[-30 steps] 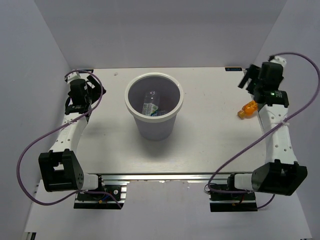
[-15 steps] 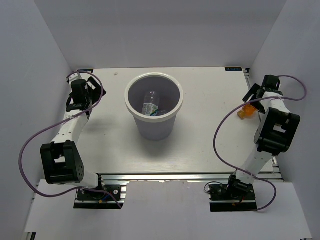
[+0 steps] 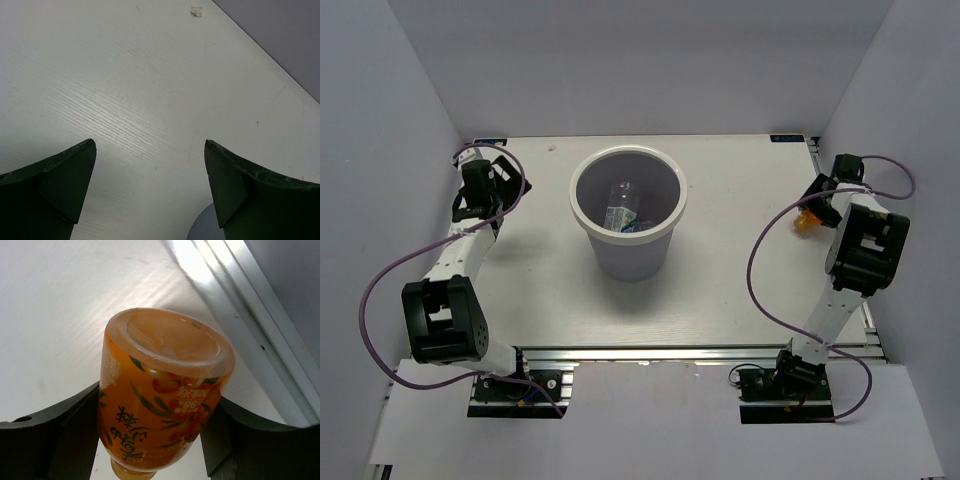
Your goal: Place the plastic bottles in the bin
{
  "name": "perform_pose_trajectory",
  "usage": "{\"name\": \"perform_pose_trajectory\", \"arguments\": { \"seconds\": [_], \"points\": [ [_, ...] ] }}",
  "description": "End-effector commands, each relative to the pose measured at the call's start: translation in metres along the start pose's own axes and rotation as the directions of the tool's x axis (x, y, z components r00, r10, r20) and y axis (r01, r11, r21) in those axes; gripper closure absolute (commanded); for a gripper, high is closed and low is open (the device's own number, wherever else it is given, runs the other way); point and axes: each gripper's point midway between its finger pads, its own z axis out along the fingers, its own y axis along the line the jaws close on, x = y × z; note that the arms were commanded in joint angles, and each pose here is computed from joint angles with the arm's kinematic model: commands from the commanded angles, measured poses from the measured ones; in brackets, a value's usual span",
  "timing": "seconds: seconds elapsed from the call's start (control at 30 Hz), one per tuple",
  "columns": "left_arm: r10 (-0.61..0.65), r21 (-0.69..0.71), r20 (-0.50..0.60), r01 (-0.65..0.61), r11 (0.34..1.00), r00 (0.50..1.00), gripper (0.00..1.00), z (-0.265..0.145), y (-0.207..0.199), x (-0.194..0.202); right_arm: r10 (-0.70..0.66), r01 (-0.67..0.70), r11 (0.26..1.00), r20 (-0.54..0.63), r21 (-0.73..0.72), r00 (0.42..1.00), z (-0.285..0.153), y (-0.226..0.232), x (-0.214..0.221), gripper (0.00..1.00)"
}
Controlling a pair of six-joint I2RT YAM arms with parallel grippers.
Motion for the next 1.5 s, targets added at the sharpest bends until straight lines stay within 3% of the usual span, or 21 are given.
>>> {"name": "perform_pose_trajectory", "arguments": {
  "seconds": [0.0,0.07,0.1,0.2,0.27,0.3,0.37,0.4,0.47,0.53,0.57,0.6,0.63,0.87,0.97,1.17,1.2,1.23,1.27,1.4,1.47],
  "points": [
    [-0.004,0.022,0.042,0.003,1.000,0.999,0.02,-0.008,-0.005,-0.016,-0.147,0.206,0.958,0.277,-0.199,0.950,-0.094,0.076,-0.069,0.72],
    [-0.006,0.028,0.046,0.005,1.000,0.999,0.02,-0.010,-0.006,-0.017,-0.233,0.355,0.891,0.385,-0.282,0.893,-0.141,0.118,-0.084,0.75],
    [-0.010,0.030,0.050,0.009,0.999,0.999,0.02,-0.011,-0.006,-0.018,-0.269,0.450,0.819,0.455,-0.357,0.849,-0.181,0.158,-0.078,0.75],
    [-0.013,0.033,0.057,0.011,0.999,0.998,0.02,-0.015,-0.007,-0.020,-0.315,0.632,0.661,0.615,-0.405,0.723,-0.260,0.223,-0.072,0.74],
    [-0.014,0.036,0.061,0.012,0.999,0.998,0.02,-0.018,-0.007,-0.021,-0.294,0.725,0.508,0.698,-0.464,0.653,-0.323,0.274,-0.043,0.71],
    [-0.014,0.040,0.069,0.011,0.999,0.998,0.02,-0.021,-0.009,-0.024,-0.290,0.762,0.394,0.717,-0.514,0.634,-0.350,0.301,-0.014,0.71],
    [-0.016,0.041,0.070,0.013,0.999,0.997,0.02,-0.022,-0.008,-0.023,-0.287,0.784,0.293,0.732,-0.547,0.618,-0.376,0.323,0.012,0.67],
    [-0.016,0.042,0.071,0.013,0.999,0.997,0.02,-0.023,-0.008,-0.024,-0.300,0.813,0.201,0.756,-0.546,0.582,-0.396,0.340,0.038,0.66],
    [-0.016,0.042,0.071,0.013,0.999,0.997,0.02,-0.025,-0.008,-0.024,-0.329,0.832,0.101,0.771,-0.545,0.545,-0.408,0.357,0.069,0.62],
    [-0.015,0.043,0.072,0.012,0.999,0.997,0.02,-0.027,-0.008,-0.024,-0.379,0.843,-0.032,0.787,-0.536,0.486,-0.421,0.375,0.113,0.54],
    [-0.016,0.043,0.072,0.013,0.999,0.997,0.02,-0.028,-0.008,-0.024,-0.396,0.847,-0.065,0.793,-0.527,0.463,-0.424,0.379,0.125,0.34],
    [-0.017,0.044,0.075,0.013,0.999,0.997,0.02,-0.028,-0.008,-0.025,-0.411,0.846,-0.107,0.798,-0.523,0.441,-0.432,0.384,0.142,0.23],
    [-0.017,0.046,0.074,0.013,0.999,0.997,0.02,-0.029,-0.009,-0.025,-0.432,0.849,-0.086,0.787,-0.521,0.440,-0.429,0.388,0.141,0.11],
    [-0.014,0.048,0.101,0.009,0.999,0.995,0.02,-0.037,-0.010,-0.034,-0.374,0.865,0.057,0.793,-0.498,0.481,-0.445,0.386,0.108,0.10],
    [-0.012,0.047,0.116,0.006,0.999,0.993,0.02,-0.040,-0.011,-0.038,-0.326,0.850,0.164,0.786,-0.500,0.525,-0.448,0.369,0.080,0.11],
    [0.009,0.001,0.138,-0.009,1.000,0.990,0.02,-0.044,-0.003,-0.044,-0.177,0.675,0.477,0.691,-0.562,0.701,-0.413,0.280,-0.013,0.11],
    [0.012,-0.016,0.142,-0.010,1.000,0.990,0.02,-0.045,0.001,-0.045,-0.137,0.594,0.601,0.663,-0.535,0.736,-0.390,0.243,-0.031,0.11],
    [0.015,-0.025,0.146,-0.011,1.000,0.989,0.02,-0.045,0.002,-0.046,-0.118,0.552,0.669,0.663,-0.498,0.739,-0.380,0.224,-0.037,0.11],
    [0.019,-0.041,0.155,-0.013,0.999,0.988,0.02,-0.046,0.005,-0.049,-0.099,0.463,0.800,0.678,-0.381,0.729,-0.359,0.183,-0.042,0.11],
    [0.023,-0.043,0.172,-0.016,0.999,0.985,0.02,-0.047,0.006,-0.051,-0.056,0.246,0.952,0.685,-0.183,0.727,-0.321,0.098,-0.018,0.11],
    [0.029,-0.036,0.180,-0.023,0.999,0.983,0.02,-0.047,0.005,-0.053,0.004,0.162,0.971,0.690,-0.177,0.724,-0.313,0.079,-0.008,0.11]
  ]
}}
